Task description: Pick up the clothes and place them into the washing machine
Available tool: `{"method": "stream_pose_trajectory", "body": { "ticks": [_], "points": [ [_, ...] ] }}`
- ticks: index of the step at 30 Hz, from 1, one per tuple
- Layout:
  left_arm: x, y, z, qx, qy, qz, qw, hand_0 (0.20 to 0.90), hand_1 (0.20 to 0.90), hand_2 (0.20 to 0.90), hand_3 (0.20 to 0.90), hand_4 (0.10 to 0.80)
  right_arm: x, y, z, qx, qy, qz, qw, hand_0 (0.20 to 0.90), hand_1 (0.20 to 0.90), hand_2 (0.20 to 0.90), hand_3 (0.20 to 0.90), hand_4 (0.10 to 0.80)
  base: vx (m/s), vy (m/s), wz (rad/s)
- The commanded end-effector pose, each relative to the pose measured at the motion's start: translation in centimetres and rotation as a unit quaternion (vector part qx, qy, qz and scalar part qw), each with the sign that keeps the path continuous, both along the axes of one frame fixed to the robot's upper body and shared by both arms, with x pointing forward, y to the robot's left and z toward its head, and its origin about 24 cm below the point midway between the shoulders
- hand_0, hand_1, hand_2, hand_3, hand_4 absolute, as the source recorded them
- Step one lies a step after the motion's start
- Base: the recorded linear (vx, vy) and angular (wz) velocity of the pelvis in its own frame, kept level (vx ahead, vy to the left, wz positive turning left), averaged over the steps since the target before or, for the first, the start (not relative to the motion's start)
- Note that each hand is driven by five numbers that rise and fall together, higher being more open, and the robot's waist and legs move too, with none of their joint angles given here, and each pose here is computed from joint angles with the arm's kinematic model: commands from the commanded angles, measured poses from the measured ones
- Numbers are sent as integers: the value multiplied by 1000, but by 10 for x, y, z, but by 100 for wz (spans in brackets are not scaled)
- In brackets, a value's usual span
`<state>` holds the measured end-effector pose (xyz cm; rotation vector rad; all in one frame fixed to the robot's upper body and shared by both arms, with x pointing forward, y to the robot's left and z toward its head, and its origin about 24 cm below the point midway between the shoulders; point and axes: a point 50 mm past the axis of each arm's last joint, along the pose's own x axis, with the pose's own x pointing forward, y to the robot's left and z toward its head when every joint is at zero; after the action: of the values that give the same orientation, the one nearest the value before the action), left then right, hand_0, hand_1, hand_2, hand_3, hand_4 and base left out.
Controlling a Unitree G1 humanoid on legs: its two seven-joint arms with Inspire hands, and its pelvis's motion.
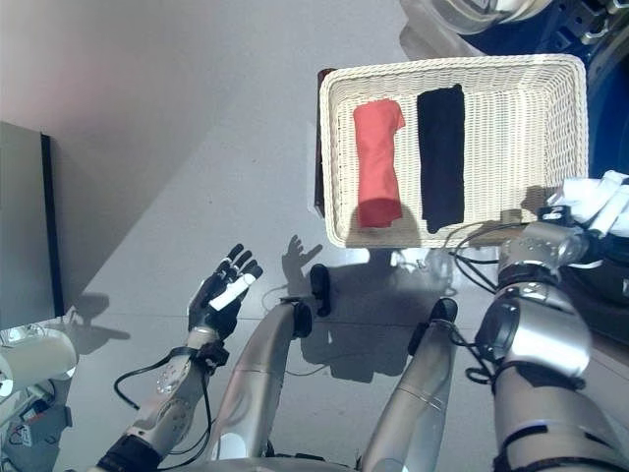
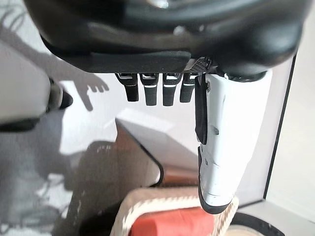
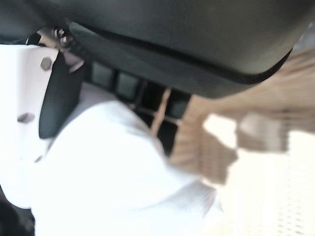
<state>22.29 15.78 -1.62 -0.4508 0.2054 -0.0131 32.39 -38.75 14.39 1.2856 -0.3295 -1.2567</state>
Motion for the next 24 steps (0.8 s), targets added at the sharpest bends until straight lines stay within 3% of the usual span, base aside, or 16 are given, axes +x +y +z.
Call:
{"method": "stream_pose_trajectory", "body": {
  "ticks": [1, 11, 17, 24],
  "points": [
    [0, 7, 16, -4, -48, 1, 999, 900, 900, 900, 900, 800, -49, -63, 73, -125, -25, -102, 987, 200, 200, 200, 200, 300, 25, 18, 3],
    [-3, 12, 16, -7, -47, 11, 999, 900, 900, 900, 900, 800, -93, -96, 110, -158, -27, -171, 972, 200, 200, 200, 200, 300, 44, -12, 1],
    [0, 13, 17, -7, -49, 16, 999, 900, 900, 900, 900, 800, -52, -68, 113, -262, 30, -76, 962, 200, 200, 200, 200, 300, -27, -14, -10],
    [6, 13, 18, -10, -53, 34, 998, 900, 900, 900, 900, 800, 16, 10, 55, -267, 51, 61, 960, 200, 200, 200, 200, 300, -44, 7, -16]
  ]
}}
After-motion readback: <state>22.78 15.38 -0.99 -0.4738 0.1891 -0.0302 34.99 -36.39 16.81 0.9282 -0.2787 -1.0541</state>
